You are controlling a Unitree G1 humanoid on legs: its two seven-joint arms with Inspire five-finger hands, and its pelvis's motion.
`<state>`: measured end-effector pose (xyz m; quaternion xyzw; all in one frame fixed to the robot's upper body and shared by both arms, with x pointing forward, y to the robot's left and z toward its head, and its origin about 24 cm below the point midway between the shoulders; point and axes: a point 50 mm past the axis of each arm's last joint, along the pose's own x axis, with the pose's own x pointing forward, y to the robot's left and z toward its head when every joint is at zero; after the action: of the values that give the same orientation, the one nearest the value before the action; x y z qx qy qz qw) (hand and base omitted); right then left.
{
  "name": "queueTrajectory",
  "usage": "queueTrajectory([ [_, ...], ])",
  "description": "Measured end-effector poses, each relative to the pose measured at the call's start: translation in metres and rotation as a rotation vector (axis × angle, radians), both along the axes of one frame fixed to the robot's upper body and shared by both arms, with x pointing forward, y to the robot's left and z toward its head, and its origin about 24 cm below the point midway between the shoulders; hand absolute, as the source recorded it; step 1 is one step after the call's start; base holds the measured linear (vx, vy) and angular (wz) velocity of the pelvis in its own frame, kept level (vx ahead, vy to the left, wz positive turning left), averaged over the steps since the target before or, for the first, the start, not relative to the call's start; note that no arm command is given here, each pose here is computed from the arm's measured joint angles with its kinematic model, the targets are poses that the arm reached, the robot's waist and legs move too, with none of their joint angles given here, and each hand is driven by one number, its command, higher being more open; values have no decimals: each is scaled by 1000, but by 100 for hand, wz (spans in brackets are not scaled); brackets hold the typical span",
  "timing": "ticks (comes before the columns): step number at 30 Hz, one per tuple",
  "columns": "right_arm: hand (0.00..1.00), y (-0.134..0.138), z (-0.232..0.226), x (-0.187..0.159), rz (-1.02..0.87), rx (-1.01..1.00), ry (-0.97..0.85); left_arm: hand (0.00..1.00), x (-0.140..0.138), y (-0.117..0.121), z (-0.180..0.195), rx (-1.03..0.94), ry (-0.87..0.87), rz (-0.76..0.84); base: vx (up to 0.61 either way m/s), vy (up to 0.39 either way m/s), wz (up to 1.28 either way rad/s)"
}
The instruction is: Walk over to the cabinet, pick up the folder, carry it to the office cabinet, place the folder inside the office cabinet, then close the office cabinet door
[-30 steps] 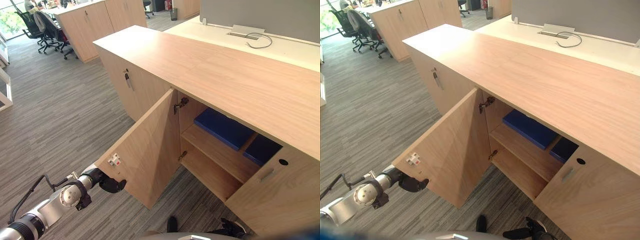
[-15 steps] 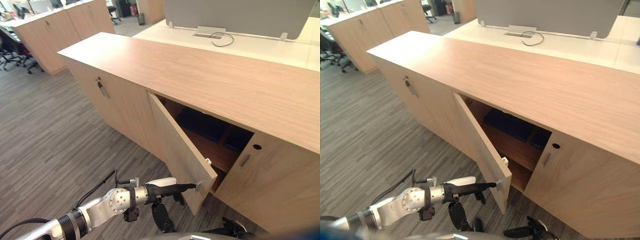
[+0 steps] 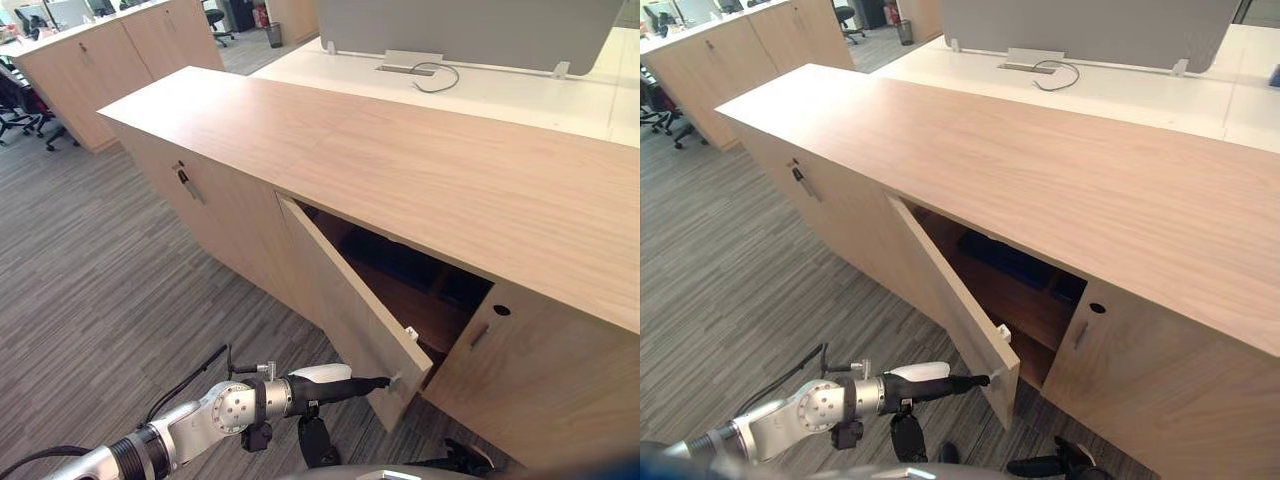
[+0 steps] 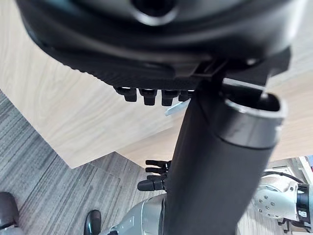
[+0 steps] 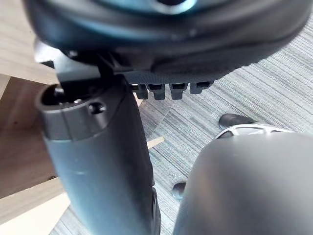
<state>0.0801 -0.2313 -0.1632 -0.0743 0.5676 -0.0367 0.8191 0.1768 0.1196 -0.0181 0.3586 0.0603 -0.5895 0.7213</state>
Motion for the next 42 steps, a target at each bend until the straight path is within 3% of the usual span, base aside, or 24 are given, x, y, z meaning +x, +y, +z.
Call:
queueTrajectory([
  [7,100,3,2,9,-38,1,-47,100,24,2,-32,165,-125,73,-56,36,-56],
  [14,100,10,0,6,-115,36,-58,100,43,33,-33,247,-234,300,77,-44,-72],
  [19,100,10,-1,0,-149,22,-51,100,41,34,-48,233,-199,462,150,-144,-28],
  [25,100,0,4,11,-171,-10,-90,100,7,35,-83,140,38,760,109,135,-58],
  [26,100,-4,5,10,-172,-19,-87,100,-10,40,-92,124,117,855,153,253,-52],
  [30,100,17,0,5,-175,52,-75,100,-51,92,-117,114,335,1349,87,67,-17],
  [34,100,22,0,5,-179,60,-108,100,-88,122,-122,-2,429,1733,55,-68,-3],
  [38,100,18,0,-3,-203,37,-98,100,-118,113,-130,-199,510,2081,1,-82,3],
  [42,100,18,-2,-9,-215,33,-77,100,-142,98,-141,-319,673,2250,-27,-5,-4],
])
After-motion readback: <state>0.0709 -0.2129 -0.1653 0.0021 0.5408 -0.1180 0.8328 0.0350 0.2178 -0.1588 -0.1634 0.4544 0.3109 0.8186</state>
